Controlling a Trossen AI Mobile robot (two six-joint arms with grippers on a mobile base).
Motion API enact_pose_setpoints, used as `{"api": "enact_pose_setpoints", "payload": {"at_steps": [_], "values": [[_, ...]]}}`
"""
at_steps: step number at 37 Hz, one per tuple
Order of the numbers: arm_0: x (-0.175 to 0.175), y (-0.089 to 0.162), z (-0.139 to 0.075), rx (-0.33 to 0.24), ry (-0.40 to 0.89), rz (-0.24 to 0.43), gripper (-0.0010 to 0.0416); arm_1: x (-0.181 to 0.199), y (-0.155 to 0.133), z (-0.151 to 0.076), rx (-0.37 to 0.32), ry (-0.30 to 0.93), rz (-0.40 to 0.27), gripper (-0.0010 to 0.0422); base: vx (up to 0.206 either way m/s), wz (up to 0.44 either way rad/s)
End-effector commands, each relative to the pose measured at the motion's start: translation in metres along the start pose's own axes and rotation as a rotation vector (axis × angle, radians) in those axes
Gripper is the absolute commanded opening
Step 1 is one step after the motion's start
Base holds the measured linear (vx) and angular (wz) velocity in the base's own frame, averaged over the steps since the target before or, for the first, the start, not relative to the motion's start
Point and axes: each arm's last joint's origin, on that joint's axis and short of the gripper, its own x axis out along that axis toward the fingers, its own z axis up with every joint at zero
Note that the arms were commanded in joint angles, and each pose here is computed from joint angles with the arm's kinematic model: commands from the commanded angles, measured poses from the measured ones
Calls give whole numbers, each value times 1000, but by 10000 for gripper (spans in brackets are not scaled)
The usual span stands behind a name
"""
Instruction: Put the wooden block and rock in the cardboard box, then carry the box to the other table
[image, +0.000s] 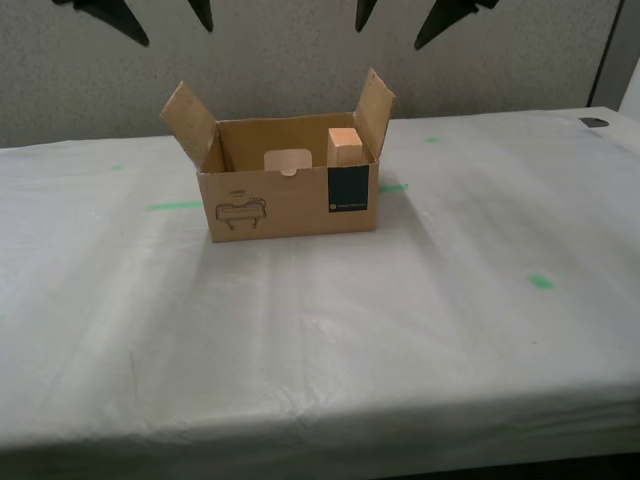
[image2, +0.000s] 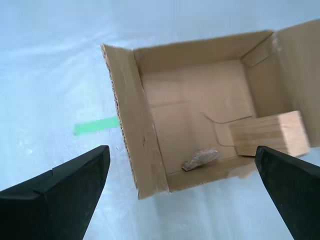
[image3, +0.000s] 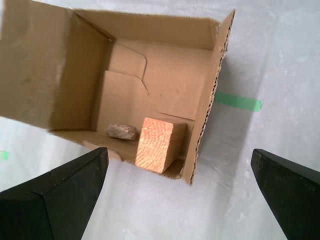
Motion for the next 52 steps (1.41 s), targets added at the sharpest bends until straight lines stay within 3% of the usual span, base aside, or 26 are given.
{"api": "enact_pose_setpoints", "payload": {"at_steps": [1,5,11,18,28,42,52], "values": [[-22,5,-4,-23,-21,0,399,-27,-2,-4,11,-44,-15,398,0,0],[-49,10,-11,-29,-42,-4,399,-56,-4,-10,22,-91,-28,398,0,0],[-90,16,-20,-66,-130,-68,399,-90,-6,-23,41,-130,-30,398,0,0],[-126,23,-33,-92,-191,-58,399,-124,-7,-43,72,-180,117,398,0,0],[-149,18,-75,-110,-240,-52,398,-157,-1,-80,45,-251,88,398,0,0],[-147,1,-142,-125,-322,-32,399,-141,18,-141,0,-258,80,398,0,0],[-134,-10,-169,-123,-317,-33,398,-122,25,-166,-6,-296,63,398,0,0]]}}
